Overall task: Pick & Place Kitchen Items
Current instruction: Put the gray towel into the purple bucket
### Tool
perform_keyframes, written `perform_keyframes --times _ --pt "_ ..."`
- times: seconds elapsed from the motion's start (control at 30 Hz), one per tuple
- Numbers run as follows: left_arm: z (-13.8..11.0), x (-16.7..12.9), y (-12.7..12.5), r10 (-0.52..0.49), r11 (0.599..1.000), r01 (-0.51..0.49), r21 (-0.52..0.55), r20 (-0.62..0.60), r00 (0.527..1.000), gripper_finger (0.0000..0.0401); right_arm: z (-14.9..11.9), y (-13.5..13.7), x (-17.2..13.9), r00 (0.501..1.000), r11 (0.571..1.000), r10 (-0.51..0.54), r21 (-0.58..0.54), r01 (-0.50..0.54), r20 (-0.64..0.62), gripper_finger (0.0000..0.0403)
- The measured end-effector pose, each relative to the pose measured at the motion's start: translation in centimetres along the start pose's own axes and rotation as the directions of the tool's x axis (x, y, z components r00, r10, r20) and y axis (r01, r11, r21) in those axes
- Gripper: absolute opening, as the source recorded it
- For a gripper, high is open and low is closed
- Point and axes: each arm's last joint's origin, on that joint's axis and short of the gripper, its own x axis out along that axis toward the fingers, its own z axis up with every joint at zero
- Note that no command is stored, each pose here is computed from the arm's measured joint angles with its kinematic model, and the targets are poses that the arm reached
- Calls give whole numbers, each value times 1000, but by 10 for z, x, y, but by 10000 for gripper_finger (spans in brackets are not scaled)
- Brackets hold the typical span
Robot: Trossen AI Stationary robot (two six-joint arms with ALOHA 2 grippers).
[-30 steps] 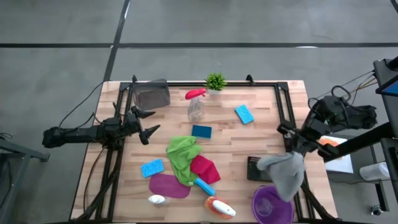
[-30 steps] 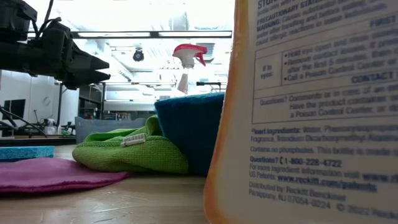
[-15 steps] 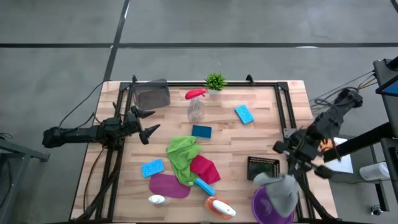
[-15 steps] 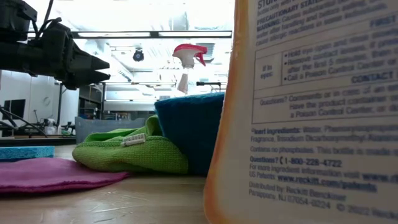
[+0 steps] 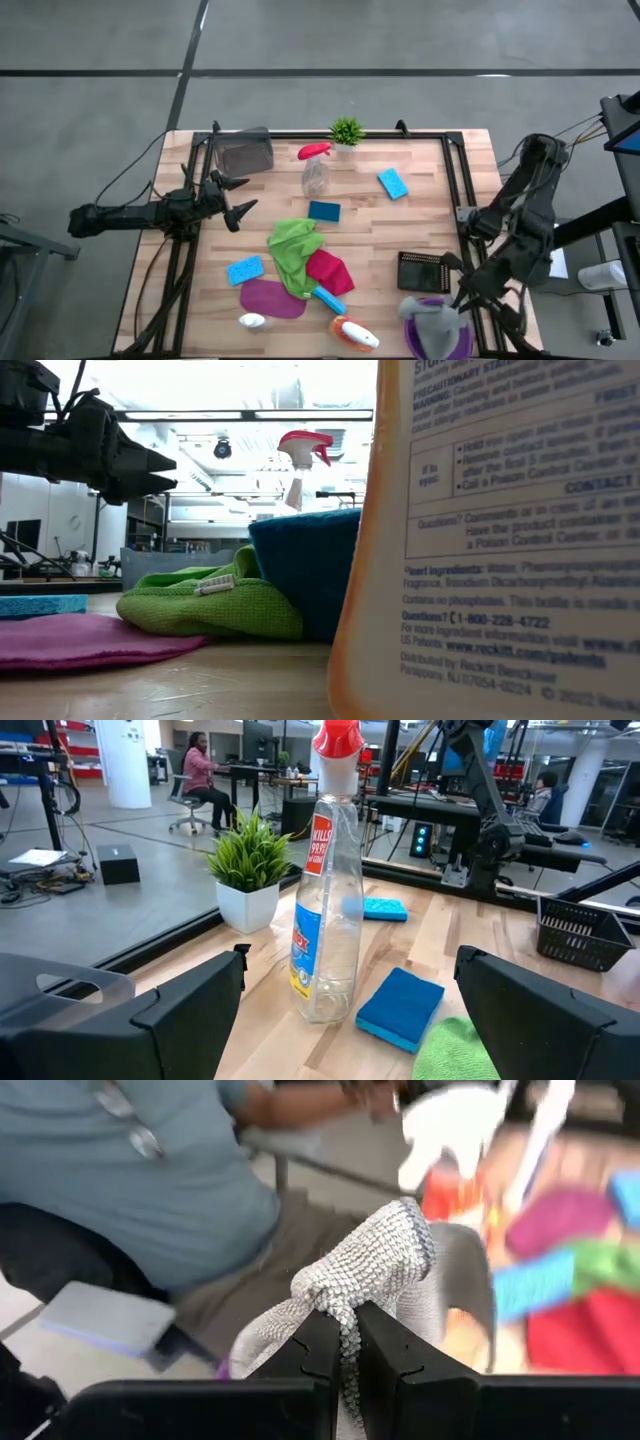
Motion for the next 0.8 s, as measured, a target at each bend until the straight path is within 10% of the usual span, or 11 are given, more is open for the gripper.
perform_keyframes --times 0.4,0.8 --pt "0 0 0 0 1000 0 0 0 1000 365 -14 13 21 970 983 -8 179 53 -244 18" --pt "0 0 0 4 1000 -4 0 1 1000 365 -41 15 68 885 983 -82 111 149 -457 18"
